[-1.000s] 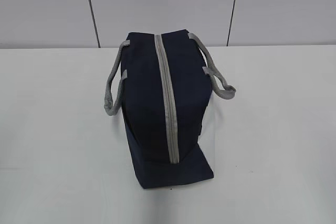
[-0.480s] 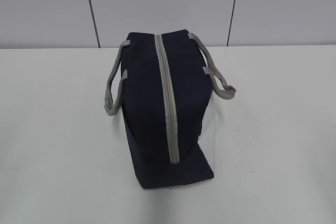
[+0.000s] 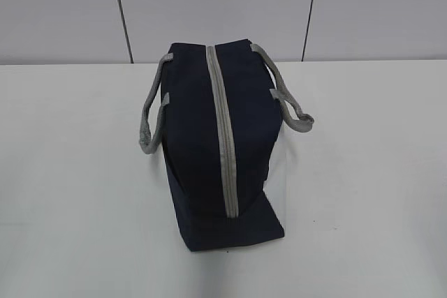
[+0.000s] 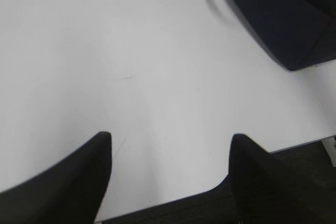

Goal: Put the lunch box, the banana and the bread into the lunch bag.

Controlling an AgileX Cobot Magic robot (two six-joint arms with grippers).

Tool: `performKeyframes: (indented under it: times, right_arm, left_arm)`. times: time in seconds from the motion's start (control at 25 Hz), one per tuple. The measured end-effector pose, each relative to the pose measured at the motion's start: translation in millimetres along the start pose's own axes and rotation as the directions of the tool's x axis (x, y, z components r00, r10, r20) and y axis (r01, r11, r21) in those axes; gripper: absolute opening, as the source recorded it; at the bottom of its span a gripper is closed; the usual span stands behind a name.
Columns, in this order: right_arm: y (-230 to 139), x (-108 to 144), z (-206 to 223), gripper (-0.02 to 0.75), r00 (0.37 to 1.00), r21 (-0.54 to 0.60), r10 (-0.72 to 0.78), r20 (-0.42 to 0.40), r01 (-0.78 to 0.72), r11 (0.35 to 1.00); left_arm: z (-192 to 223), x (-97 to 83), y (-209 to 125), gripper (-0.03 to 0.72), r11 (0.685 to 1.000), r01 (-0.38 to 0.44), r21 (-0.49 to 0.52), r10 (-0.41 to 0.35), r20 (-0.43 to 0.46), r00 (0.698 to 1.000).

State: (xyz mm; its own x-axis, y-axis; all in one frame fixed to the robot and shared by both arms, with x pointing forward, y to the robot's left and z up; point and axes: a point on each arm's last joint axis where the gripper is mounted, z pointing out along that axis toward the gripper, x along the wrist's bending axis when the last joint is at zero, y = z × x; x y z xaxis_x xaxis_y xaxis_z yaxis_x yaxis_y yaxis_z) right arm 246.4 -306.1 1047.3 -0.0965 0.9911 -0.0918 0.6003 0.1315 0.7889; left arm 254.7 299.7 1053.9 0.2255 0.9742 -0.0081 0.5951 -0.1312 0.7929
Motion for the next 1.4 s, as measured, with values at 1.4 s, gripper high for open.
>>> performKeyframes:
  times: [1.4]
  right_arm:
    - [-12,1,-15,0.528,0.986,-0.117,0.105,0.130,-0.090,0.989]
  left_arm:
    - [-22,-2.4,-17,0.424,0.973,0.131,-0.189,-0.170,-0.206,0.964]
